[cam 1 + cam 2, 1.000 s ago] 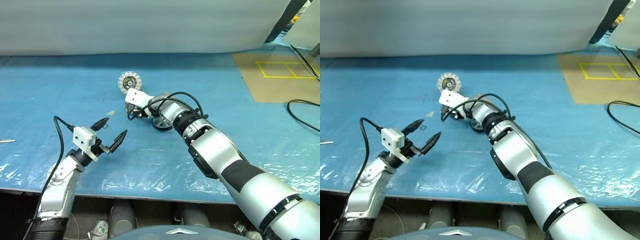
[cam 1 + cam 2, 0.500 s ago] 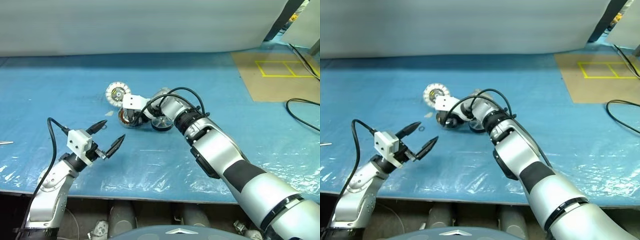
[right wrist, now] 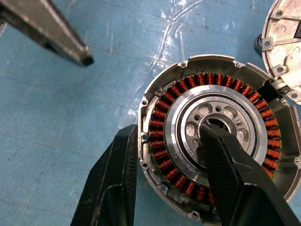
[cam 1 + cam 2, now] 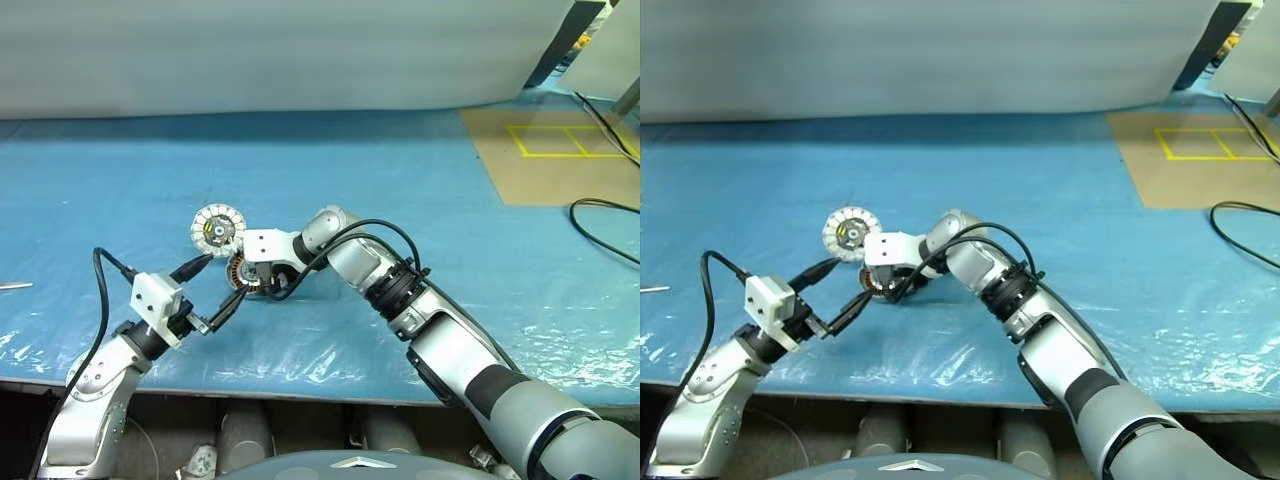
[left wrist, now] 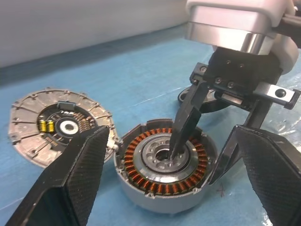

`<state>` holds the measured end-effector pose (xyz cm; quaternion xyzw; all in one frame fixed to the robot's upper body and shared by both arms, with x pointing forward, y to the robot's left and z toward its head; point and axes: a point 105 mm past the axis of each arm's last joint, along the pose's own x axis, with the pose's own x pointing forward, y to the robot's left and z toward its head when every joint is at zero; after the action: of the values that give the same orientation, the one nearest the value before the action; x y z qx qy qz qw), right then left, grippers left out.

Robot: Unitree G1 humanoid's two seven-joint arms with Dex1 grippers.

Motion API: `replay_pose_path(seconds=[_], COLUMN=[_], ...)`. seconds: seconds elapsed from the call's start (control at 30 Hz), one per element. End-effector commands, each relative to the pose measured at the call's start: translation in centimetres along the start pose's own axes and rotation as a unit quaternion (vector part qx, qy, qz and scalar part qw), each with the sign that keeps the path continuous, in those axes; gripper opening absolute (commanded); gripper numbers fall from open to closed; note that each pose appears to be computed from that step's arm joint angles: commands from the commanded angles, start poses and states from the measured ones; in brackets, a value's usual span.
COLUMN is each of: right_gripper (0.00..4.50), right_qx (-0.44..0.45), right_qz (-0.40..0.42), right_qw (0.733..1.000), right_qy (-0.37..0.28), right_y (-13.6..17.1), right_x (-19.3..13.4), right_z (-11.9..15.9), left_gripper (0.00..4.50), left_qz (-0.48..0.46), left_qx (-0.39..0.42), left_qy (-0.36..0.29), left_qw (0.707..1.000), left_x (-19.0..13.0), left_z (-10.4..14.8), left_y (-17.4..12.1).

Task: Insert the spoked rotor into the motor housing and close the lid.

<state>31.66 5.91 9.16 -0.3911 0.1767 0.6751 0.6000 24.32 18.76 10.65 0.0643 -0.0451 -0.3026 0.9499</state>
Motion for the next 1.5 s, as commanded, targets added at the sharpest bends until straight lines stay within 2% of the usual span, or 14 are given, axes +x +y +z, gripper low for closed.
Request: replay_pose_path(seconds=[0.03, 0.17, 0.3, 0.43, 0.6, 0.8, 1.03, 1.23, 1.3, 1.5], right_gripper=[1.70, 1.70, 1.70, 1.70, 1.70, 1.70, 1.70, 3.53, 4.15, 4.15], right_qx=[0.038, 0.084, 0.191, 0.244, 0.270, 0.280, 0.294, 0.283, 0.263, 0.198], right_qz=[-0.001, -0.021, -0.069, -0.079, -0.055, -0.080, -0.077, -0.091, -0.083, -0.087], right_qw=[0.998, 0.995, 0.979, 0.966, 0.961, 0.957, 0.953, 0.955, 0.960, 0.972], right_qy=[0.054, 0.040, -0.003, -0.028, -0.029, 0.002, 0.004, -0.011, -0.038, -0.093], right_y=[0.2, -0.5, -1.9, -1.5, 0.7, 2.4, 3.6, 2.9, 2.7, 1.8], right_x=[0.4, 0.2, 0.1, 0.5, 0.9, 0.0, -0.1, 0.0, -0.6, -3.6], right_z=[-3.3, -3.2, -2.5, -2.1, -2.0, -3.9, -4.2, -3.7, -2.5, 0.0], left_gripper=[4.50, 4.50, 4.50, 4.50, 4.50, 4.50, 4.50, 4.50, 4.50, 4.50], left_qz=[0.007, 0.004, 0.006, 0.006, 0.006, 0.010, 0.009, 0.004, 0.005, 0.012], left_qx=[0.012, 0.012, 0.014, 0.014, 0.015, 0.015, 0.014, 0.015, 0.016, 0.017], left_qy=[-0.006, -0.003, -0.003, -0.003, -0.005, -0.006, -0.004, -0.006, -0.004, -0.005], left_qw=[1.000, 1.000, 1.000, 1.000, 1.000, 1.000, 1.000, 1.000, 1.000, 1.000], left_x=[-0.6, -0.7, -0.8, -0.7, -0.6, -0.6, -0.6, -0.4, -0.5, -0.7], left_z=[0.5, 0.2, 0.2, 0.0, 0.1, 0.2, 0.2, 0.3, 0.3, 0.5], left_y=[0.6, 0.7, 0.9, 0.9, 1.0, 1.0, 1.0, 1.0, 1.0, 1.3])
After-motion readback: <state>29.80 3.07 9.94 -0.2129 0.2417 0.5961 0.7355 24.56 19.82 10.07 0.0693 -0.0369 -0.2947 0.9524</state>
